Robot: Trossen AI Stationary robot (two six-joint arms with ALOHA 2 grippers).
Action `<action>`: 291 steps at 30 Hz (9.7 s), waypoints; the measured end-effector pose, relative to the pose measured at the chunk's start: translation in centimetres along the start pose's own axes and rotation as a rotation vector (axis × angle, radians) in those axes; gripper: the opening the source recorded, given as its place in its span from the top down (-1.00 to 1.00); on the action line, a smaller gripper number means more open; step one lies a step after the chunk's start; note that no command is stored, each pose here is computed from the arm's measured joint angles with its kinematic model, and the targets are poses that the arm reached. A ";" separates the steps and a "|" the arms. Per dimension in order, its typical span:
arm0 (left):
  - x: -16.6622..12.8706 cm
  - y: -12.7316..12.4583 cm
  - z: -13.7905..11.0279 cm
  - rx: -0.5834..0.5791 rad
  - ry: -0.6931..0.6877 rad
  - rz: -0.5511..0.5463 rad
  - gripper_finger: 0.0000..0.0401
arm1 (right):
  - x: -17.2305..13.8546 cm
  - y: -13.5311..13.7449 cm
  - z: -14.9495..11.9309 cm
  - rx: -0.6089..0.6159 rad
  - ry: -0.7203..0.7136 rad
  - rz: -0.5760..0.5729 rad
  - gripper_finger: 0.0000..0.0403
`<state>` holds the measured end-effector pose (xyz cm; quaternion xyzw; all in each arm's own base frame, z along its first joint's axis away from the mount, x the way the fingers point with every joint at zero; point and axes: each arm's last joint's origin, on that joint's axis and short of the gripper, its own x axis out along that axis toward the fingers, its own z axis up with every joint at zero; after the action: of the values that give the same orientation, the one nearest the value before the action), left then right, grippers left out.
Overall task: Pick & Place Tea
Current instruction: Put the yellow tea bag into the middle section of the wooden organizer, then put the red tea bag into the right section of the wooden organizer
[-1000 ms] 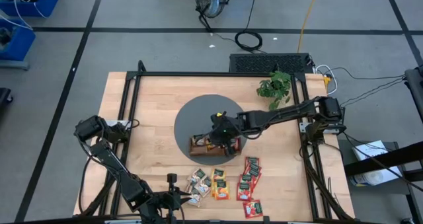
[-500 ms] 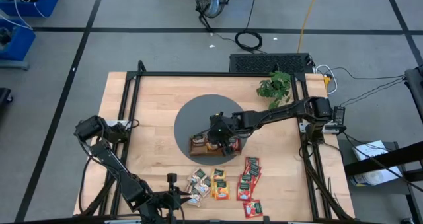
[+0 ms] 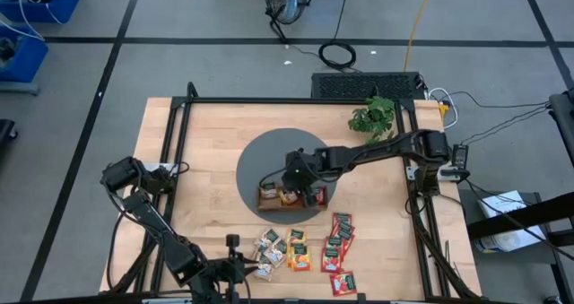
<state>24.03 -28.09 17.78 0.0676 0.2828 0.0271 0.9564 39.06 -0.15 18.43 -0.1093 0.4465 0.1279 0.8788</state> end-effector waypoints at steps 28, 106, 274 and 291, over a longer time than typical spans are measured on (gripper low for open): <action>0.3 0.3 0.0 -0.019 -0.001 0.004 0.69 | -0.5 -0.1 -0.1 0.149 0.047 -0.101 1.00; 0.3 0.3 -0.2 -0.087 0.011 0.009 0.69 | -14.0 13.6 -3.5 0.100 -0.342 -0.152 0.68; 23.2 2.8 7.3 0.094 -0.012 -0.241 0.97 | -9.5 27.9 -14.9 0.498 -0.115 0.145 0.96; 25.5 5.2 6.7 0.044 -0.004 -0.267 0.95 | -8.0 26.9 -18.3 0.754 -0.141 0.154 0.62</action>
<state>48.97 -21.43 10.41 0.0506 0.2878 -0.1066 0.9504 11.96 18.57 12.26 0.2642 0.4074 0.0278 0.8738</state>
